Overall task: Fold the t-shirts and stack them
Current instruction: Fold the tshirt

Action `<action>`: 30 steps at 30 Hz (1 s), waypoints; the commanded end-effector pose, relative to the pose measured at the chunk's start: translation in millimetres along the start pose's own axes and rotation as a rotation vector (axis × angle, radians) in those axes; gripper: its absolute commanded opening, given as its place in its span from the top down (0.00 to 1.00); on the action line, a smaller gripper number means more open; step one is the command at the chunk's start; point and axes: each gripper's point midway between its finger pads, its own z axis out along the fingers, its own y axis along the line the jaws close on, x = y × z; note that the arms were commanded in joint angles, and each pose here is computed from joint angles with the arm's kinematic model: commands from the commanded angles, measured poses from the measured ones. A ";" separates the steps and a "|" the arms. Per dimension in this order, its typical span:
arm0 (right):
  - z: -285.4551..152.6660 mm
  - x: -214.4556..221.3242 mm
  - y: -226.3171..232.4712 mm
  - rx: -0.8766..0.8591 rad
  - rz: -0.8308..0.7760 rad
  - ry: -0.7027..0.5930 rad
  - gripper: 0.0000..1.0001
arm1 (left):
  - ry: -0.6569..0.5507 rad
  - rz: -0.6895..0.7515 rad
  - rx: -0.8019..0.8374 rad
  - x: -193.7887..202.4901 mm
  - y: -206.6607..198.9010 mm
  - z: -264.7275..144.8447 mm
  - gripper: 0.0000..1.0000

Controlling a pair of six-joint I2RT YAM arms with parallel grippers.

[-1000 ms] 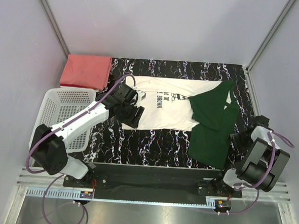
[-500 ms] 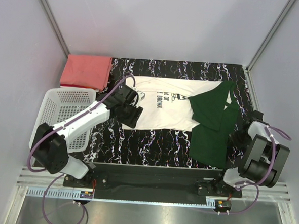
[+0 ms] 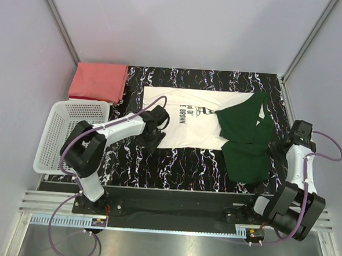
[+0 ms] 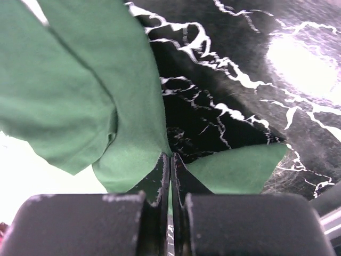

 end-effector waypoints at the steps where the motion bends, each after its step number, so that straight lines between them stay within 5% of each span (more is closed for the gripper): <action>1: -14.6 -0.7 16.1 -0.088 -0.055 0.005 1.00 | -0.059 0.038 -0.077 -21.5 13.1 -6.9 0.44; 7: -13.0 11.7 14.2 -0.128 -0.065 0.022 1.00 | -0.005 0.076 -0.213 -20.5 34.5 10.4 0.42; 17: -16.8 19.0 20.2 -0.181 -0.055 0.040 1.00 | 0.024 0.132 -0.187 -19.5 29.4 25.8 0.46; 18: -17.0 18.7 20.2 -0.182 -0.054 0.037 1.00 | 0.022 0.131 -0.175 -20.2 27.1 26.6 0.49; 23: -17.5 16.9 14.3 -0.156 -0.040 0.014 1.00 | 0.015 0.130 -0.166 -22.3 25.7 24.4 1.00; 30: -23.5 16.9 1.5 -0.109 -0.025 -0.019 1.00 | -0.027 0.120 -0.168 -31.2 27.2 5.6 1.00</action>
